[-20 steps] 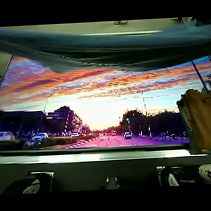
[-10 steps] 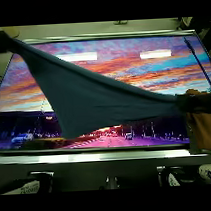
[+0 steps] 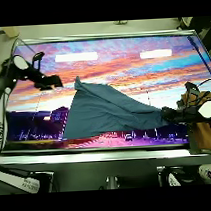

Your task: Fold the shirts.

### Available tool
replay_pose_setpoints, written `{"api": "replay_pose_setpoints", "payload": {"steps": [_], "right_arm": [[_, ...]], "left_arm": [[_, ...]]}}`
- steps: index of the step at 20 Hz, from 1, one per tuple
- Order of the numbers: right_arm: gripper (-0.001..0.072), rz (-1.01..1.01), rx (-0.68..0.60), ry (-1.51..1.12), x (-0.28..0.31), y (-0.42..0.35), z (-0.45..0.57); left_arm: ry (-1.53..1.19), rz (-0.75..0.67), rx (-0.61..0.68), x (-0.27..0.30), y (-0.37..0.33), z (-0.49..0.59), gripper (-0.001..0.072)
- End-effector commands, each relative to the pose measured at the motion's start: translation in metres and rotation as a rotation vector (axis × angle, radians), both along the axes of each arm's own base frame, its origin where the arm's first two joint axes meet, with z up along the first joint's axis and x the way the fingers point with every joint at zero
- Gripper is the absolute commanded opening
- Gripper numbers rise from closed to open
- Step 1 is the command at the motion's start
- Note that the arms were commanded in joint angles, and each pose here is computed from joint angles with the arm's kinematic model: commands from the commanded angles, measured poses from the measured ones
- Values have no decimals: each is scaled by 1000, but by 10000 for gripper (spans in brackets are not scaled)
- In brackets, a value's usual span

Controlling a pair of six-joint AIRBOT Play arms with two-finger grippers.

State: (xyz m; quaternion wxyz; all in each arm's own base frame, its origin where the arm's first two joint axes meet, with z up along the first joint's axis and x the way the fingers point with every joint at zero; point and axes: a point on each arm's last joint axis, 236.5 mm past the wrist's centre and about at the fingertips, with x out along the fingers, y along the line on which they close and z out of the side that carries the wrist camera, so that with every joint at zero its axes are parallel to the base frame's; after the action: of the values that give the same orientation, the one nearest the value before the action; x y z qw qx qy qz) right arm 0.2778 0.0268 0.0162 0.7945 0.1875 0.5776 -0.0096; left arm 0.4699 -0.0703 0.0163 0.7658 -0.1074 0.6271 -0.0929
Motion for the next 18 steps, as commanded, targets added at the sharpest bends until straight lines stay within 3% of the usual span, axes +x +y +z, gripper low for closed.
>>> {"api": "replay_pose_setpoints", "payload": {"steps": [1, 4, 7, 11, 15, 16, 18], "right_arm": [[27, 12, 3, 2, -1, 2, -4], [27, 36, -9, -5, 0, 1, -4], [27, 34, -10, -12, 2, 1, -4], [27, 33, -10, -13, 2, 1, -4], [28, 43, -4, 23, -7, 2, -6], [28, 48, -2, 39, -10, 3, -7], [27, 56, 3, 70, -18, 5, -9]], "left_arm": [[204, 40, -12, -75, 37, -2, 720], [324, 99, -44, -167, 38, -42, 720], [384, 138, -220, -237, -8, -77, 720], [414, 213, -292, -265, -35, -112, 720], [280, 274, -325, -229, -54, -121, 711], [235, 285, -320, -218, -56, -122, 616], [172, 303, -307, -204, -58, -124, 498]]}}
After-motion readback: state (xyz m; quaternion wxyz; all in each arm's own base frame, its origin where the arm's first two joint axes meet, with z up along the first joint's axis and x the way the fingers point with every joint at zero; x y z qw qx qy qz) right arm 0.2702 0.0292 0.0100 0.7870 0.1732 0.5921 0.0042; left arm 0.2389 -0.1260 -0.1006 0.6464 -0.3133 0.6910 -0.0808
